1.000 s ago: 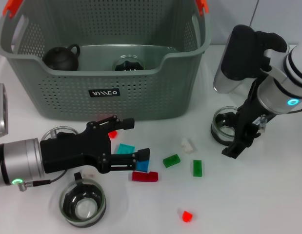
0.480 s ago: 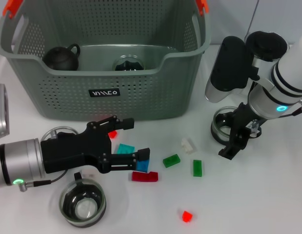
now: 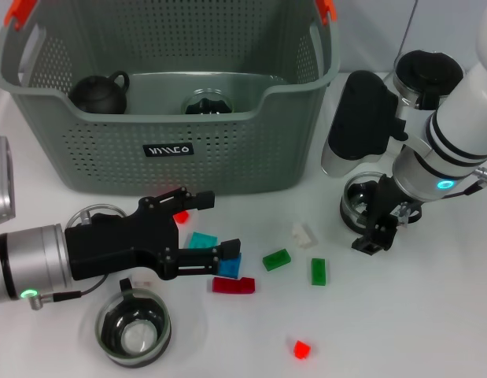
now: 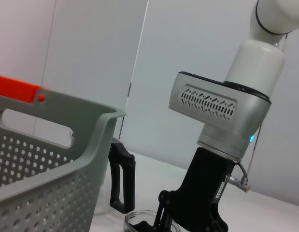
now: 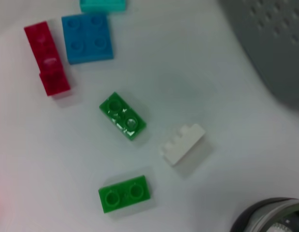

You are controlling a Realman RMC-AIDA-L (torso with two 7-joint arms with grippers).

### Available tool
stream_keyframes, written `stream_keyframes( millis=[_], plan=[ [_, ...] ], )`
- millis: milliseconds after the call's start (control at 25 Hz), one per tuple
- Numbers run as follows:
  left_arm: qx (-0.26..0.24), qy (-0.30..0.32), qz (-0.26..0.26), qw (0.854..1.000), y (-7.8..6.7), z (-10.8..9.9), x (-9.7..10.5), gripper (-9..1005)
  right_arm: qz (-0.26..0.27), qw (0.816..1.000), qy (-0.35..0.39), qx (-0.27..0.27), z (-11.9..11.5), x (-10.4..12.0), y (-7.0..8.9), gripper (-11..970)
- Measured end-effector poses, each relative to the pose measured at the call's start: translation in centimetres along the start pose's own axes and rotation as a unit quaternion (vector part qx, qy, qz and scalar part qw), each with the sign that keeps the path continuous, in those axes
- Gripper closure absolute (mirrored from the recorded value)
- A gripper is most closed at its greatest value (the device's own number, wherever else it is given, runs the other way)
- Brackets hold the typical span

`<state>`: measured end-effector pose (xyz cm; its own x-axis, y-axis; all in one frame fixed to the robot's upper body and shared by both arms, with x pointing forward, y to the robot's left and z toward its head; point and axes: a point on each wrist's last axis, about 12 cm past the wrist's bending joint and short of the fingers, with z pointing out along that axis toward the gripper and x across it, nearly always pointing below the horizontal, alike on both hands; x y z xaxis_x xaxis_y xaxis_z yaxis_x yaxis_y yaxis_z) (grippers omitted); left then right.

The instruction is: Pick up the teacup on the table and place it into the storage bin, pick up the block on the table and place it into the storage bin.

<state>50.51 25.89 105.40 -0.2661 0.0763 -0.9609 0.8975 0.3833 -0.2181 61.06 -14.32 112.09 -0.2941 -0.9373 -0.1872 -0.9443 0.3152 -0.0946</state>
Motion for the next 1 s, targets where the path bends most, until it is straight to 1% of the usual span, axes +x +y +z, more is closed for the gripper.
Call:
stream_keyframes(
  millis=[200,320,520,760,880,1000],
  plan=[
    [0.0,0.0,0.004,1.0,0.0,0.0,0.0,75,0.008,1.0,-0.001,-0.003,0.0,0.1,0.0,476],
    [0.0,0.0,0.004,1.0,0.0,0.0,0.0,75,0.013,1.0,-0.003,-0.008,0.0,0.2,0.0,691],
    [0.0,0.0,0.004,1.0,0.0,-0.1,0.0,75,0.019,1.0,-0.009,-0.015,-0.1,0.3,0.1,907],
    [0.003,-0.002,0.004,1.0,-0.1,-0.1,0.0,76,0.024,0.999,-0.015,-0.019,-0.8,0.5,0.0,908],
    [0.004,-0.002,0.001,1.0,-0.2,-0.2,0.1,76,0.03,0.999,-0.023,-0.03,-2.5,0.9,0.2,908],
    [0.005,-0.004,-0.001,1.0,-0.4,-0.4,0.3,76,0.04,0.997,-0.039,-0.043,-5.2,1.9,0.3,908]
  ],
)
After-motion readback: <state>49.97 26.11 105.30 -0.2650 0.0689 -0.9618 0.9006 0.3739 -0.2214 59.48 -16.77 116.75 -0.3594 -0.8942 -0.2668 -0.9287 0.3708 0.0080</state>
